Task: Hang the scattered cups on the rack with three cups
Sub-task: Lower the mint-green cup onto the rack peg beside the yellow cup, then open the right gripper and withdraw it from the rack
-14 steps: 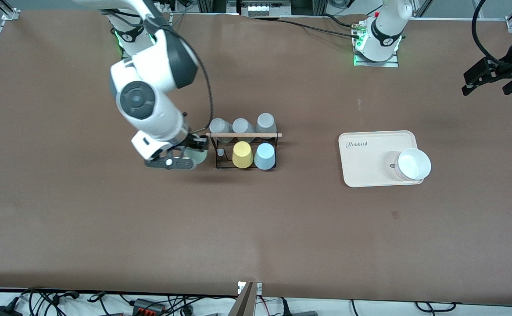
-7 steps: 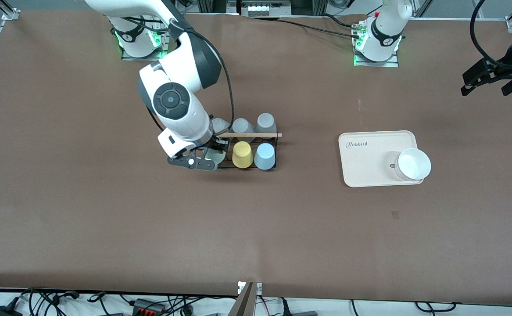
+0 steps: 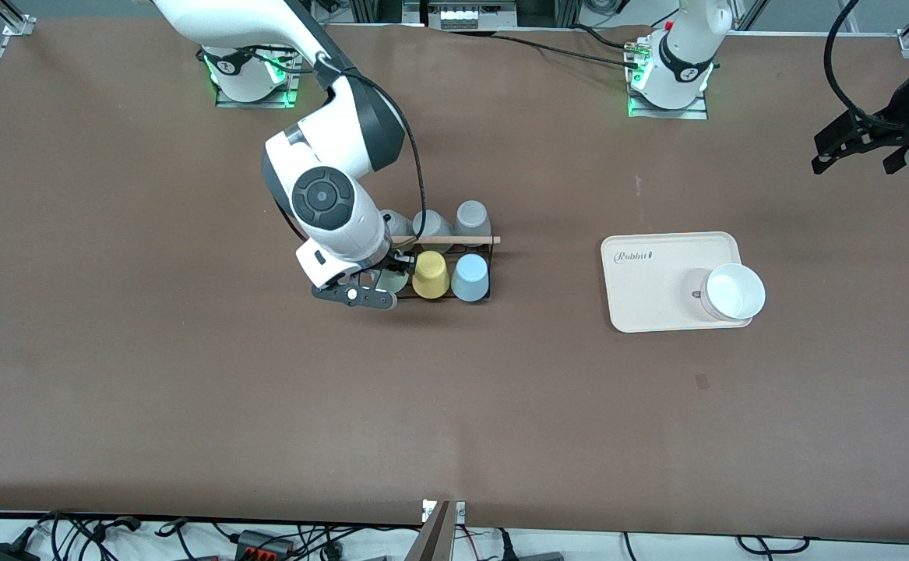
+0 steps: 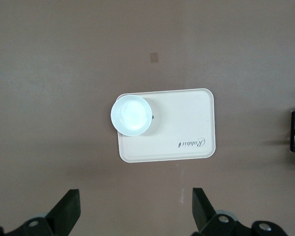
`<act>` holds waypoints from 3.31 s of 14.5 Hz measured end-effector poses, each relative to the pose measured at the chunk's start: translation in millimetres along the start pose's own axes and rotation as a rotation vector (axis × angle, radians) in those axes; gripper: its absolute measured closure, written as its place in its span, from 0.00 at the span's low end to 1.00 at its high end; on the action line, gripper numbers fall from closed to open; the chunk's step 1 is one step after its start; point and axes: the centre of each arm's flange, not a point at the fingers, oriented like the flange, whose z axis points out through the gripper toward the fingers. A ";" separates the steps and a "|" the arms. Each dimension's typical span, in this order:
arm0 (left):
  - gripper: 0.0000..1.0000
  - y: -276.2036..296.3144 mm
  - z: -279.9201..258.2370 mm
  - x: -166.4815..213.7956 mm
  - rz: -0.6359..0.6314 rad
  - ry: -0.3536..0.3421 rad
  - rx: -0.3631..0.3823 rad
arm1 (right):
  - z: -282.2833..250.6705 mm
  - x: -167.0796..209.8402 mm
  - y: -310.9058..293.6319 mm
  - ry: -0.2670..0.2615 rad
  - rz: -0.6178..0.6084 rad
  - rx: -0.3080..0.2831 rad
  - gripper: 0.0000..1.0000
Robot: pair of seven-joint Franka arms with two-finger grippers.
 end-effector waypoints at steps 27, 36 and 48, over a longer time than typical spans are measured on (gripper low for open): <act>0.00 -0.3 1.6 0.5 0.000 -0.005 0.000 | 55.9 16.1 5.8 -0.079 0.049 -0.007 0.33; 0.00 -0.3 2.0 0.7 0.000 -0.005 0.000 | 59.9 16.0 4.9 -0.092 0.057 0.002 0.29; 0.00 -0.4 5.0 2.4 0.000 -0.011 -0.001 | -80.0 81.1 81.4 -0.022 0.146 0.051 0.00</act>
